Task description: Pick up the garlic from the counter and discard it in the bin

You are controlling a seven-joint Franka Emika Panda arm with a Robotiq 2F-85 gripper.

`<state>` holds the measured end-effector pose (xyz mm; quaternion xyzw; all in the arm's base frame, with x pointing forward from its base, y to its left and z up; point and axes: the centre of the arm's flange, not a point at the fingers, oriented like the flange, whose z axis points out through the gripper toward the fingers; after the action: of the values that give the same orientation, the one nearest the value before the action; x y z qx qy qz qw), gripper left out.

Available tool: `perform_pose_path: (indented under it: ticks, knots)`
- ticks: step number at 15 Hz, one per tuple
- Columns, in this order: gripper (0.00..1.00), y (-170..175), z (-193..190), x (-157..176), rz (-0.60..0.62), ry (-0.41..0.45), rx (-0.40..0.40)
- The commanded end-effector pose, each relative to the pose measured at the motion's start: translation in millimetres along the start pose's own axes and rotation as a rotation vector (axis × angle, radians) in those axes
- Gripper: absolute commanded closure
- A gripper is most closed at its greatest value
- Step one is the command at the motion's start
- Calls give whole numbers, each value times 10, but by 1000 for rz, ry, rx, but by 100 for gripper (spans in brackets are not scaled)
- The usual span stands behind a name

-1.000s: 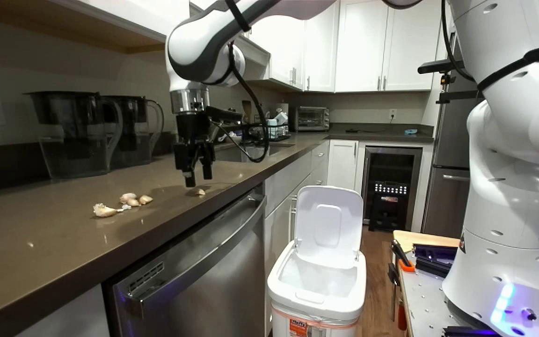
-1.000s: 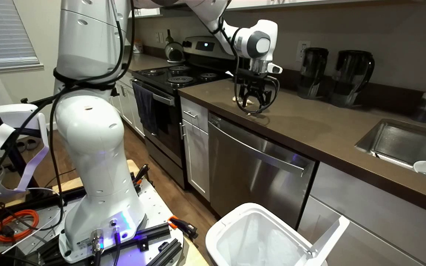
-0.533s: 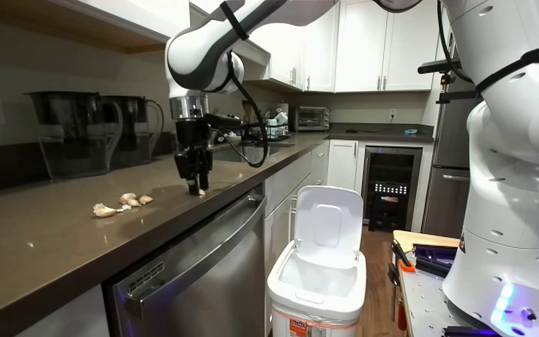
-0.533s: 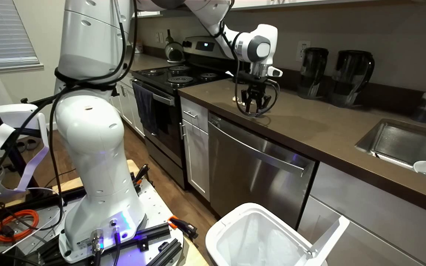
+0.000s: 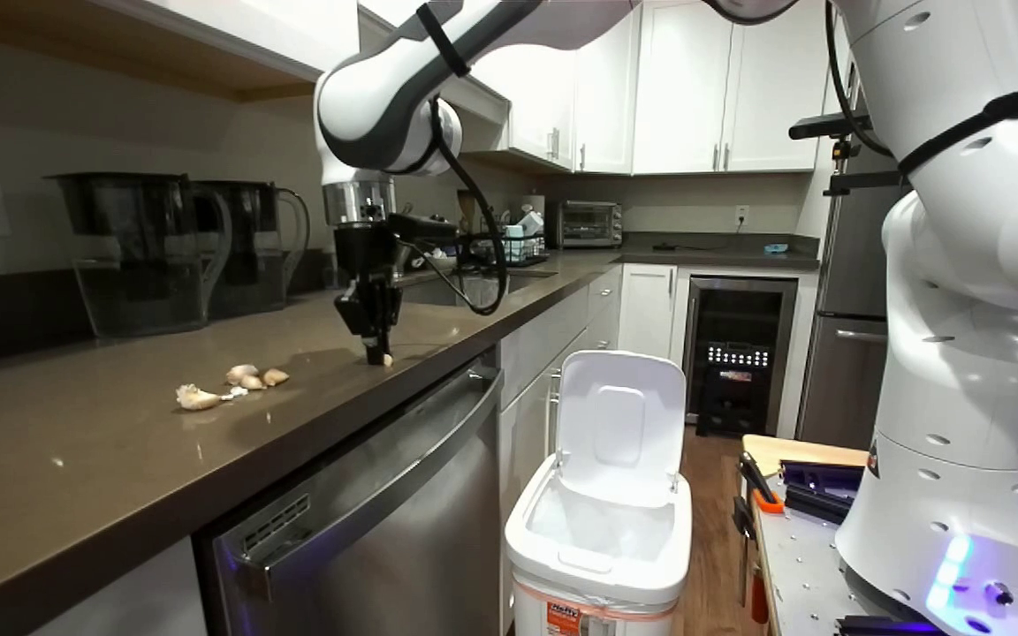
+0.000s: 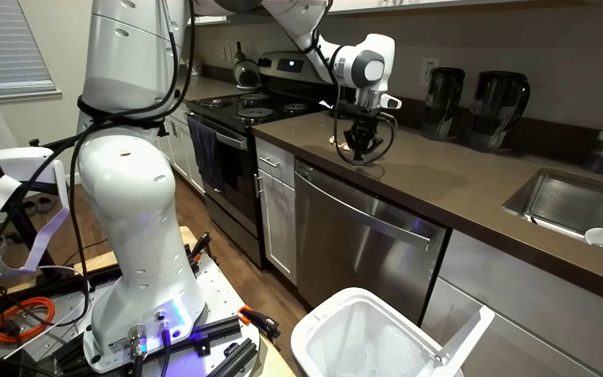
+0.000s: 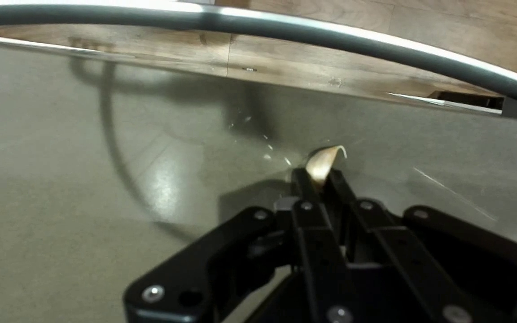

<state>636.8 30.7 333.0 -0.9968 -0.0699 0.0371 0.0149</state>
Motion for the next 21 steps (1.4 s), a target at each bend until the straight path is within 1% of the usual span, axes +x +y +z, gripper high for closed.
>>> perform_pose_path:
  ticks: [1, 2, 3, 4, 5, 8, 9, 10, 11, 12, 13, 14, 15, 17, 18, 19, 21]
  knots:
    - [94, -1, 43, -32, -13, -29, 12]
    - [94, -5, 48, -40, -13, -30, 11]
    - [63, -8, 45, -53, -10, -34, 12]
    - [61, -13, 54, -60, -8, -37, 13]
    - [56, -25, 55, -69, -6, -41, 15]
    - [37, -93, 75, -101, -9, -46, 29]
    - [60, -113, 92, -116, -11, -50, 31]
    - [77, -127, 104, -130, -10, -57, 34]
    - [70, -128, 103, -146, -6, -58, 32]
    - [74, -124, 102, -164, -2, -65, 33]
    - [73, -122, 107, -184, 1, -76, 35]
    - [86, -129, 108, -206, 3, -85, 34]
    - [90, -142, 116, -221, 4, -95, 35]
    - [91, -161, 129, -258, 7, -121, 36]
    - [98, -131, 87, -222, 7, -131, 39]
    - [94, -133, 95, -242, 7, -144, 37]
    - [94, -136, 72, -290, 9, -154, 35]
